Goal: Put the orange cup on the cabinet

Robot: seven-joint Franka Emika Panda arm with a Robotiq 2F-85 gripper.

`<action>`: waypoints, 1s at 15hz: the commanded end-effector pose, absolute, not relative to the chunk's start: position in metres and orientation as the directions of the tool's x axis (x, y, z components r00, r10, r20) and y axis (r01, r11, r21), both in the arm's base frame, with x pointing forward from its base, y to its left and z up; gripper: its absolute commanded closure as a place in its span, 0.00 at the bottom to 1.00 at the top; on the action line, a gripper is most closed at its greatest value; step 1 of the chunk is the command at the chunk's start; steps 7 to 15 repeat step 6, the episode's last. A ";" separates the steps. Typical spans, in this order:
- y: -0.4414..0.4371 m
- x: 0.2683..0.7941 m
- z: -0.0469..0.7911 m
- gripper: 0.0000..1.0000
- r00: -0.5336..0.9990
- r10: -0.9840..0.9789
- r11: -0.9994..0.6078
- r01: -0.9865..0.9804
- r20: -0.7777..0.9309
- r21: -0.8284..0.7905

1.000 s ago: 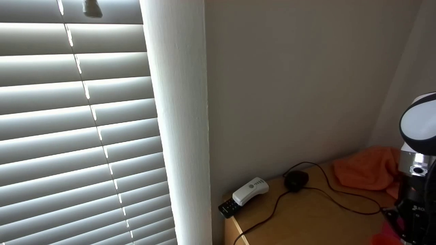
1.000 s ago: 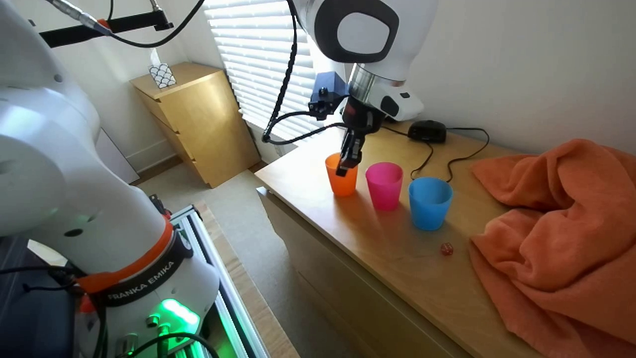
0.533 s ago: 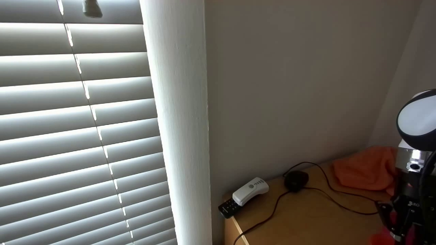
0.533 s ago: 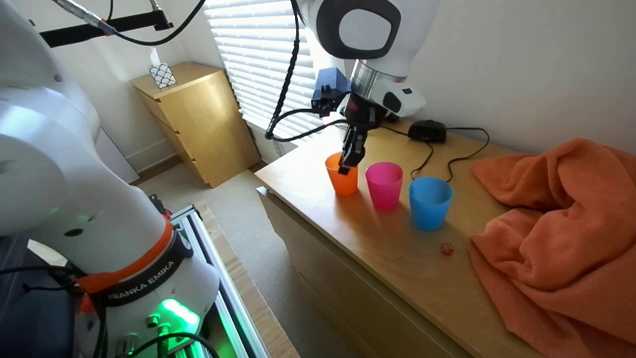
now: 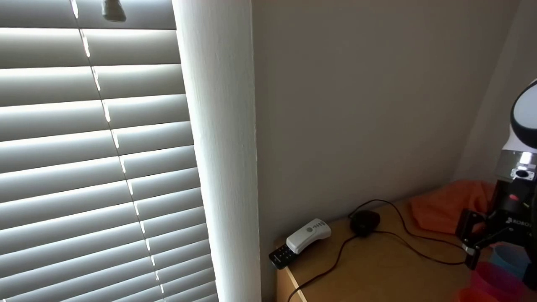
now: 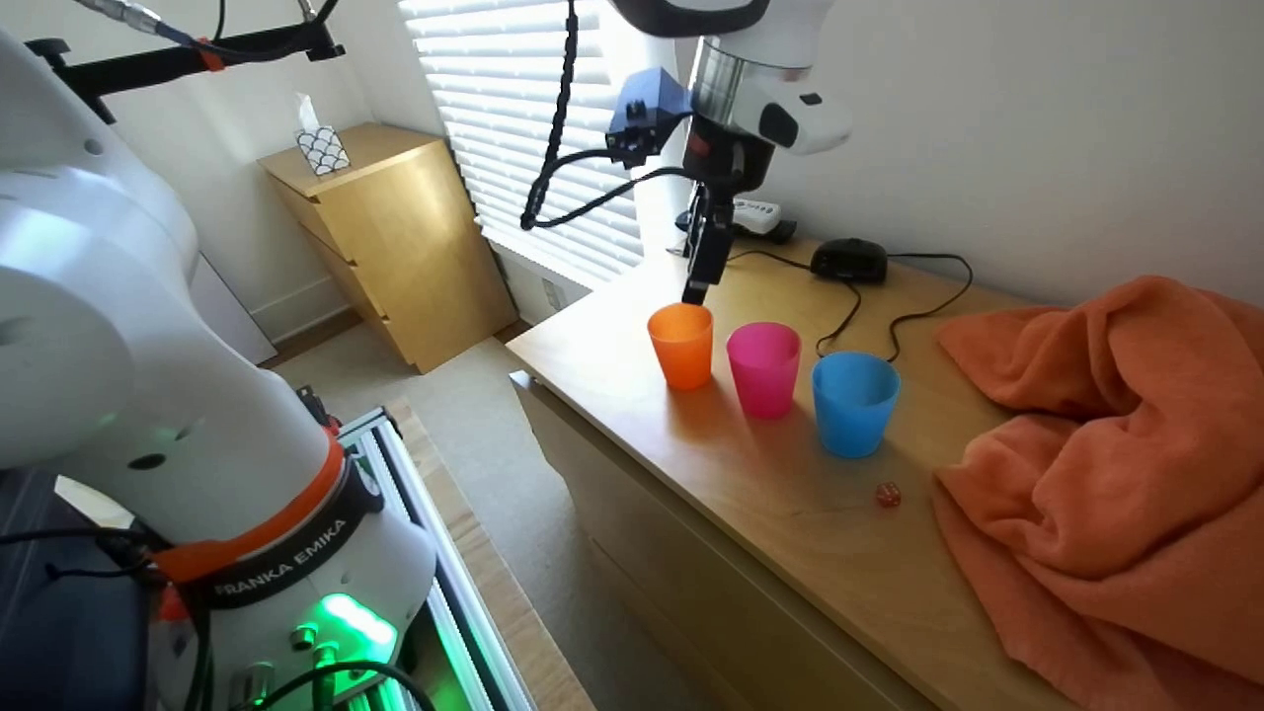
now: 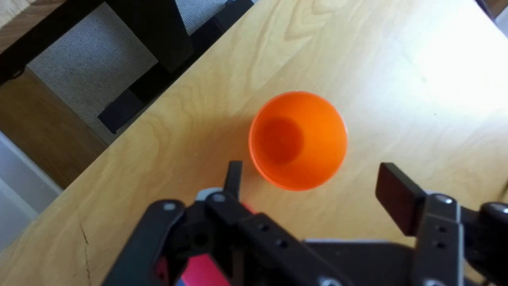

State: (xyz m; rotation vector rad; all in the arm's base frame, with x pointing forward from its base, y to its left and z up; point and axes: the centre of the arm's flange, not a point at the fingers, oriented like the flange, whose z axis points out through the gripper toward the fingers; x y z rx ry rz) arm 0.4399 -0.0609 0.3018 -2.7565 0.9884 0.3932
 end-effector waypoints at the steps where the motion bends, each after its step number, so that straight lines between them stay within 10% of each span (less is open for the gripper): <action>1: -0.049 0.411 0.350 0.00 0.735 -0.620 -0.742 -0.663 -0.275 -0.100; 15: -0.052 0.419 0.364 0.00 0.763 -0.589 -0.765 -0.632 -0.267 -0.119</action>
